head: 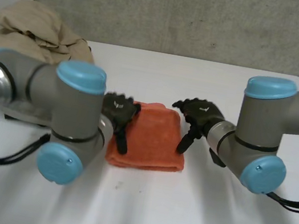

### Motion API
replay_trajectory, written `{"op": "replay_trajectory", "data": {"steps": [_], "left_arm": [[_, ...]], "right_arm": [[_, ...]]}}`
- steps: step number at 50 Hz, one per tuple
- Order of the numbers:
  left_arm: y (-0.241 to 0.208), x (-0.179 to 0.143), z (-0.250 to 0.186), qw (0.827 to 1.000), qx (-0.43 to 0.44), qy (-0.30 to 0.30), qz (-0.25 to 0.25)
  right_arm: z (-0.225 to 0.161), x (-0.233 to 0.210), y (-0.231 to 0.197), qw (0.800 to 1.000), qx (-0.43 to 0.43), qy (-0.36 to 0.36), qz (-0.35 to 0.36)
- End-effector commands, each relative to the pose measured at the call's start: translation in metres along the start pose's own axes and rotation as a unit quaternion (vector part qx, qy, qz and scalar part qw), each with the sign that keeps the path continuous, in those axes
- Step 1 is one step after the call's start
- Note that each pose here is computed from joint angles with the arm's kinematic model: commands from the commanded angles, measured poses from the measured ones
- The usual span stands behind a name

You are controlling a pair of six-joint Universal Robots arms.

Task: Fold the laundry.

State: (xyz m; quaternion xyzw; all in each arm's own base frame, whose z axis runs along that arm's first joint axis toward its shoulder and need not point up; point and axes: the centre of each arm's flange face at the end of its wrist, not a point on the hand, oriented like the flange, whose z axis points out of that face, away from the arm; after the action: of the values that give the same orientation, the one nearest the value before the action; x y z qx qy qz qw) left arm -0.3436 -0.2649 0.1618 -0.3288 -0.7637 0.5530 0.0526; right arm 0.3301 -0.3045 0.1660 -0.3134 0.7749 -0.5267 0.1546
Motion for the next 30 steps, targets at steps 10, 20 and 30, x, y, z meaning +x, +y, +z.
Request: {"op": "replay_trajectory", "data": {"steps": [10,20,30], "left_arm": [[-0.103,-0.016,-0.032,0.962,0.207,0.175,0.007],[-0.103,0.000,-0.044,0.941,0.201,0.271,-0.006],[-0.102,0.003,-0.045,0.942,0.199,0.272,-0.006]], "right_arm": [[-0.047,-0.004,0.040,0.998,-0.028,0.043,0.038],[-0.030,-0.017,0.058,0.995,-0.009,-0.009,0.100],[-0.003,-0.020,0.071,0.995,-0.009,-0.015,0.100]]}}
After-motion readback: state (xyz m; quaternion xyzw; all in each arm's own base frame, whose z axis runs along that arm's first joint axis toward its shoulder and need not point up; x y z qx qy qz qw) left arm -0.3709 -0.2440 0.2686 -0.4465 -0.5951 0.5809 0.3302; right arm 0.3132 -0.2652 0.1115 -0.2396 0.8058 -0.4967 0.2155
